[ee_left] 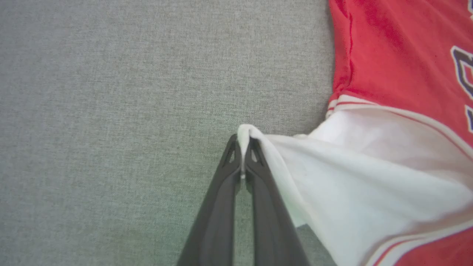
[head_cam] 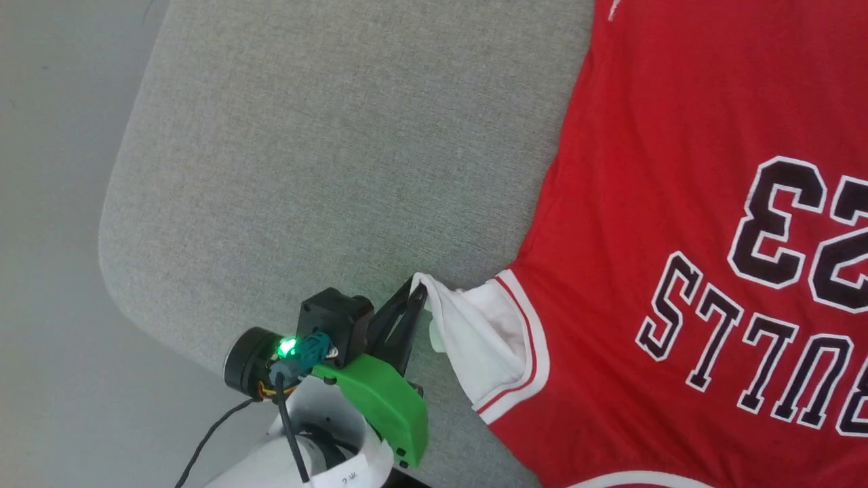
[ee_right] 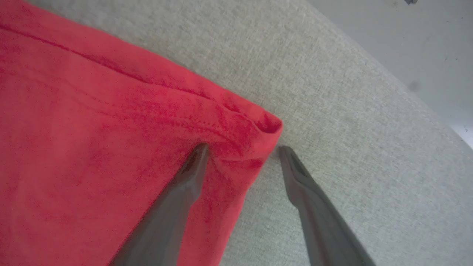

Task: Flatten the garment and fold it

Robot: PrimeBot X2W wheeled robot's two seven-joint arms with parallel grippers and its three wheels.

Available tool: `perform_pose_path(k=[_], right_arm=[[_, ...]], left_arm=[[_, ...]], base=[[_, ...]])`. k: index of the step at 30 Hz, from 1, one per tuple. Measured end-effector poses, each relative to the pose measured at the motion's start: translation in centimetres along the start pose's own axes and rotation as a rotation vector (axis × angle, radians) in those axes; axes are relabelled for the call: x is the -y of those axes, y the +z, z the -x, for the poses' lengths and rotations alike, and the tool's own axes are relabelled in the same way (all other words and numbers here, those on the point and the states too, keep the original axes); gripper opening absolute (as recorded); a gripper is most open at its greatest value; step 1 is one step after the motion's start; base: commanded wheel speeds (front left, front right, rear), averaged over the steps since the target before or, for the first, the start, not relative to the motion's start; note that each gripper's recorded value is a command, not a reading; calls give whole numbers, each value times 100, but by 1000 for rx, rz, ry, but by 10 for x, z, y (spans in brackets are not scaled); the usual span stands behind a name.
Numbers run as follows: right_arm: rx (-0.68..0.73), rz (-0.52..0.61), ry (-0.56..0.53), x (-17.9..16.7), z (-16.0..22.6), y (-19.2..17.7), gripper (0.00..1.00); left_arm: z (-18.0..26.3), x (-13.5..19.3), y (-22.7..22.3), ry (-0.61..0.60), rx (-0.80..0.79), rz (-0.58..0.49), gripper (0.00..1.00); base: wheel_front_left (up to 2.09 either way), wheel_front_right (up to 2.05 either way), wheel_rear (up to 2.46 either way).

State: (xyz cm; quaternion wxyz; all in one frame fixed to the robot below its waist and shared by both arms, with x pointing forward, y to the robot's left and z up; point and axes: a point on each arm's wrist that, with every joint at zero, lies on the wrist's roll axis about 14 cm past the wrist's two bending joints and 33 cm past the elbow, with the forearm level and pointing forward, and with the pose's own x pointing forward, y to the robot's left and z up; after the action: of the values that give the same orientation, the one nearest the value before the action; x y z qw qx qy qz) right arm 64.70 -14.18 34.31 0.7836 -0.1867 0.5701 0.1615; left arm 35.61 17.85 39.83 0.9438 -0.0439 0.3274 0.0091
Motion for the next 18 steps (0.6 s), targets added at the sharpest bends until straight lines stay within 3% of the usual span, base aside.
perform_pose_path(k=[1, 11, 18], right_arm=[[-8, 2, 2, -1, -1, 0, 0], [-6, 21, 0, -4, 7, -11, 0], [-23, 30, -23, 1, 23, -40, 0]], left_arm=[[0, -1, -1, 3, -2, 2, 0], [-2, -3, 0, 5, 4, 3, 0], [4, -7, 6, 0, 16, -23, 0]], base=[[0, 0, 0], [0, 0, 0], [0, 0, 0]])
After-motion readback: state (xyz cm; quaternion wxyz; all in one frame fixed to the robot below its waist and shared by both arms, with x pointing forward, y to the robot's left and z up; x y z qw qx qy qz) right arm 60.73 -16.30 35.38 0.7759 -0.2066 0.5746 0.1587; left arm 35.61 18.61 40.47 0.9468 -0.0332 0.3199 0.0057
